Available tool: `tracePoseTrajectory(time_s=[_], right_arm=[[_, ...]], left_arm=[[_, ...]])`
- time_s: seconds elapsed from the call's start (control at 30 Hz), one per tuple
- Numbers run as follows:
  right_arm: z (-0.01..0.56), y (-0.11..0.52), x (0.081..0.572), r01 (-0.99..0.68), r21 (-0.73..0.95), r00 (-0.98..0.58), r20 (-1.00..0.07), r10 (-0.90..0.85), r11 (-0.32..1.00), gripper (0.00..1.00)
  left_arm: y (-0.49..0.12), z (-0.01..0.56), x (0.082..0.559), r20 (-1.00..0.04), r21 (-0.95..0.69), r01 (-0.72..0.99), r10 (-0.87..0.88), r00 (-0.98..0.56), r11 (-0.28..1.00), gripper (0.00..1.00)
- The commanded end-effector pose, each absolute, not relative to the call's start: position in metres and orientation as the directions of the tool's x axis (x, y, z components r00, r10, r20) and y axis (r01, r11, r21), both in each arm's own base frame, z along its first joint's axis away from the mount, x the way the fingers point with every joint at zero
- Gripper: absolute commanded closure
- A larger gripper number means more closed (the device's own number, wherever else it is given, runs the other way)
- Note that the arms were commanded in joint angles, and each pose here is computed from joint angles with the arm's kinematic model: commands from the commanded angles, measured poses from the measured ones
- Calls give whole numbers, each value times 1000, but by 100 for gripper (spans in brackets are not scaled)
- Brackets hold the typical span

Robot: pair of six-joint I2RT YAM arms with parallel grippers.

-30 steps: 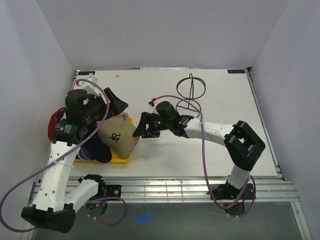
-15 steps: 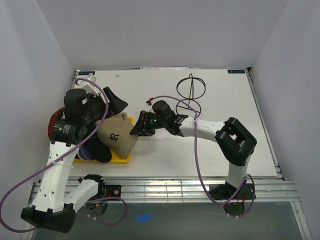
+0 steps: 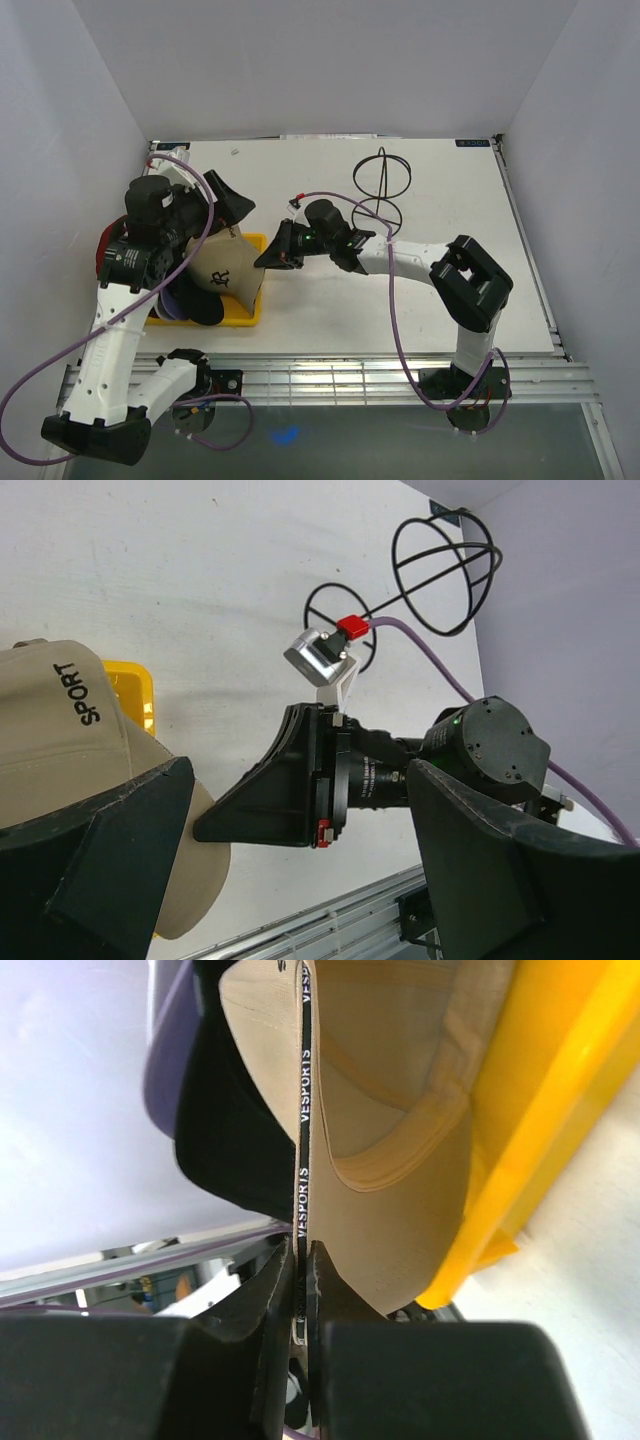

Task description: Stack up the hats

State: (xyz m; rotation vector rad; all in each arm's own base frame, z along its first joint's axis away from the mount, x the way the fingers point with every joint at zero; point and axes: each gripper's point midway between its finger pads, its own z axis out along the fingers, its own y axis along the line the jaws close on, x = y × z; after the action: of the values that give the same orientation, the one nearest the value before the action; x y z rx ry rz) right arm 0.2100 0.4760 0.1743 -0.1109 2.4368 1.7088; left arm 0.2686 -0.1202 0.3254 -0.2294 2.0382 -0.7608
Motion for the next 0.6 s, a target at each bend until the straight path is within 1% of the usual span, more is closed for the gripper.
tracePoseTrajectory(time_s=[0.0, 0.1, 0.27, 0.37, 0.57], right_arm=[[232, 483, 208, -179, 967, -979, -193, 65, 179, 92], [255, 481, 211, -181, 973, -976, -195, 97, 143, 92], [282, 478, 218, -178, 976, -967, -197, 159, 122, 92], [287, 475, 221, -174, 975, -963, -197, 186, 135, 92], [312, 460, 225, -166, 984, -947, -178, 267, 68, 92]], left_arm=[[-123, 372, 272, -731, -630, 187, -493, -473, 754, 2], [-125, 399, 275, -722, -667, 213, -548, -422, 714, 2], [-120, 462, 276, -718, -695, 273, -630, -295, 665, 2], [-116, 485, 277, -712, -701, 286, -660, -240, 653, 2], [-111, 511, 270, -697, -708, 320, -696, -173, 629, 2]])
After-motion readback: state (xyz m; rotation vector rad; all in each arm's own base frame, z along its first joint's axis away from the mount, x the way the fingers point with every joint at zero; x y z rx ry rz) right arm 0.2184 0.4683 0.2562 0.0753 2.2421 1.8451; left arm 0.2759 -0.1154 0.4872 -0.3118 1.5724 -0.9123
